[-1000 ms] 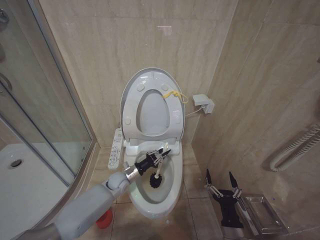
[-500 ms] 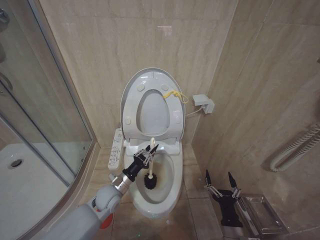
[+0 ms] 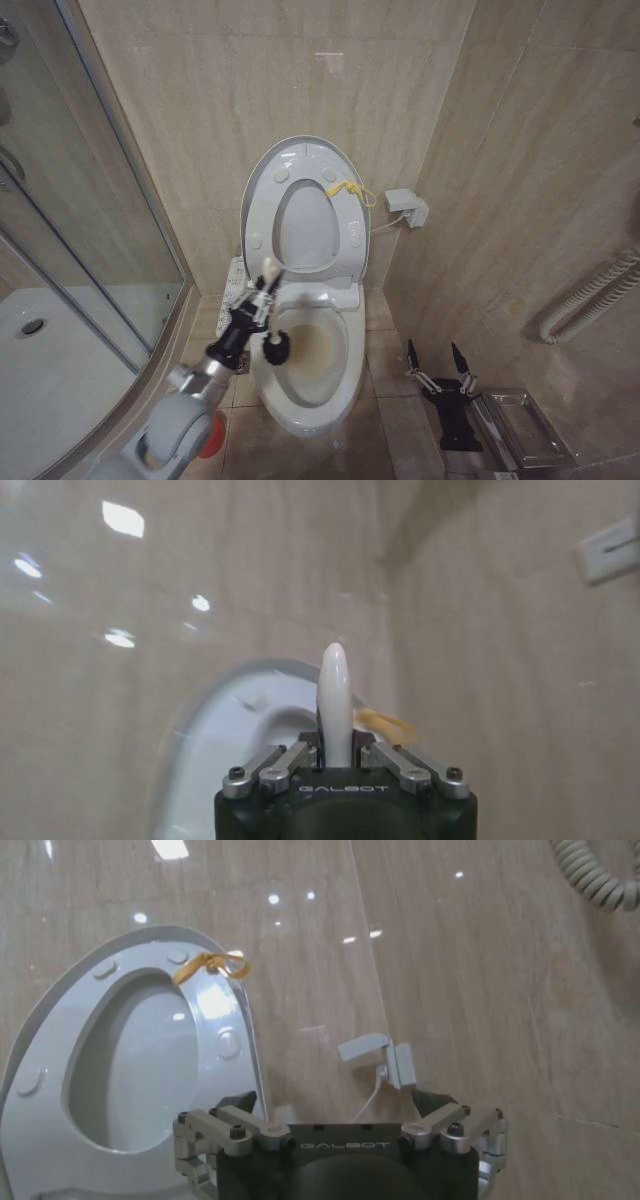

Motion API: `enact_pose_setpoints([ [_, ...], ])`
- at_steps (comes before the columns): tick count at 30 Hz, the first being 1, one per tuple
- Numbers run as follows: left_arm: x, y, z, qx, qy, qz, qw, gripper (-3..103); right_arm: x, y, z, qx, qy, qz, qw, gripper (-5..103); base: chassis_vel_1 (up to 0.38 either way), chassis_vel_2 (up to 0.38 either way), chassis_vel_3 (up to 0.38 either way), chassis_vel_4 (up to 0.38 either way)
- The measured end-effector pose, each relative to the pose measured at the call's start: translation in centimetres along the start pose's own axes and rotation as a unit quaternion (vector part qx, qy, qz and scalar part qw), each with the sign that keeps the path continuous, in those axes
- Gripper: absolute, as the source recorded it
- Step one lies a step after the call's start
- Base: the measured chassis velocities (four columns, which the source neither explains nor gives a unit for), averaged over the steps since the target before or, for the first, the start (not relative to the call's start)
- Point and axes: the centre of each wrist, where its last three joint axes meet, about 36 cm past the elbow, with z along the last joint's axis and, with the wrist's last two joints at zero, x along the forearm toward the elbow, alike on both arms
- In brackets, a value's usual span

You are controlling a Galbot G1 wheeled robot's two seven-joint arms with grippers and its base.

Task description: Open the toilet lid, clean the toilet bowl with a toilet brush, close the toilet lid, and flush.

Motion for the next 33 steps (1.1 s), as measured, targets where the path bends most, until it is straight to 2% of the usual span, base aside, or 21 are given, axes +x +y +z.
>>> enact_pose_setpoints([
  [1, 0.6, -0.1, -0.8, -0.016, -0.008, -0.022, 0.9996, 19, -0.2, 0.2, 0.3, -0.004, 0.000, 0.000, 1.000, 100, 0.000, 0.000, 0.000, 0.000],
  [2, 0.6, -0.1, -0.8, -0.016, -0.008, -0.022, 0.9996, 19, -0.2, 0.2, 0.3, -0.004, 0.000, 0.000, 1.000, 100, 0.000, 0.000, 0.000, 0.000],
  [5, 2.1, -0.9, -2.6, -0.042, -0.027, -0.071, 0.9962, 19, -0.6, 0.8, 0.9, -0.013, -0.001, -0.003, 1.000, 100, 0.000, 0.000, 0.000, 0.000],
  [7, 2.6, -1.0, -2.8, -0.053, -0.029, -0.084, 0.9947, 19, -0.6, 0.9, 1.0, -0.015, -0.001, -0.004, 1.000, 100, 0.000, 0.000, 0.000, 0.000],
  [10, 4.5, -0.9, -3.3, -0.096, -0.018, -0.131, 0.9865, 19, -0.7, 1.1, 1.3, -0.018, -0.002, -0.005, 1.000, 100, 0.000, 0.000, 0.000, 0.000],
  [11, 4.5, -0.9, -3.3, -0.096, -0.018, -0.131, 0.9865, 19, -0.7, 1.1, 1.3, -0.018, -0.002, -0.005, 1.000, 100, 0.000, 0.000, 0.000, 0.000],
  [13, 5.5, -0.7, -3.0, -0.122, 0.000, -0.175, 0.9770, 19, -0.9, 1.1, 1.4, -0.021, -0.003, -0.004, 1.000, 100, 0.000, 0.000, 0.000, 0.000],
  [14, 5.5, -0.7, -3.0, -0.122, 0.000, -0.175, 0.9770, 19, -0.9, 1.1, 1.4, -0.021, -0.003, -0.004, 1.000, 100, 0.000, 0.000, 0.000, 0.000],
  [18, 7.6, -0.5, -0.3, -0.176, 0.044, -0.262, 0.9478, 19, -0.9, 1.4, 1.2, -0.033, -0.008, 0.000, 0.999, 100, 0.000, 0.000, 0.000, 0.000],
  [19, 7.6, -0.5, -0.3, -0.176, 0.044, -0.262, 0.9478, 19, -0.9, 1.4, 1.2, -0.033, -0.008, 0.000, 0.999, 100, 0.000, 0.000, 0.000, 0.000],
  [21, 8.7, -0.2, 1.5, -0.191, 0.061, -0.293, 0.9348, 19, -1.0, 1.4, 1.1, -0.034, -0.009, 0.000, 0.999, 100, 0.000, 0.000, 0.000, 0.000],
  [22, 9.8, 0.0, 3.6, -0.197, 0.069, -0.309, 0.9279, 19, -1.2, 1.3, 1.0, -0.035, -0.012, 0.001, 0.999, 100, 0.000, 0.000, 0.000, 0.000],
  [23, 10.6, 0.2, 5.2, -0.198, 0.072, -0.313, 0.9261, 19, -1.3, 1.4, 0.7, -0.041, -0.016, 0.003, 0.999, 100, 0.000, 0.000, 0.000, 0.000],
  [24, 10.6, 0.2, 5.2, -0.198, 0.072, -0.313, 0.9261, 19, -1.3, 1.4, 0.7, -0.041, -0.016, 0.003, 0.999, 100, 0.000, 0.000, 0.000, 0.000],
  [25, 11.2, 0.3, 6.4, -0.196, 0.075, -0.315, 0.9256, 19, -1.3, 1.7, 0.2, -0.048, -0.020, 0.006, 0.999, 100, 0.000, 0.000, 0.000, 0.000],
  [28, 13.6, 0.5, 10.8, -0.165, 0.099, -0.314, 0.9295, 19, -1.5, 2.6, -1.2, -0.068, -0.031, 0.020, 0.997, 100, 0.000, 0.000, 0.000, 0.000],
  [29, 13.6, 0.5, 10.8, -0.165, 0.099, -0.314, 0.9295, 19, -1.5, 2.6, -1.2, -0.068, -0.031, 0.020, 0.997, 100, 0.000, 0.000, 0.000, 0.000],
  [31, 15.1, 0.7, 12.9, -0.150, 0.126, -0.315, 0.9286, 19, -1.6, 2.6, -1.6, -0.072, -0.037, 0.029, 0.996, 100, 0.000, 0.000, 0.000, 0.000],
  [32, 16.1, 1.1, 14.0, -0.155, 0.139, -0.313, 0.9267, 19, -1.7, 2.4, -1.7, -0.075, -0.040, 0.035, 0.996, 100, 0.000, 0.000, 0.000, 0.000],
  [33, 16.1, 1.1, 14.0, -0.155, 0.139, -0.313, 0.9267, 19, -1.7, 2.4, -1.7, -0.075, -0.040, 0.035, 0.996, 100, 0.000, 0.000, 0.000, 0.000],
])
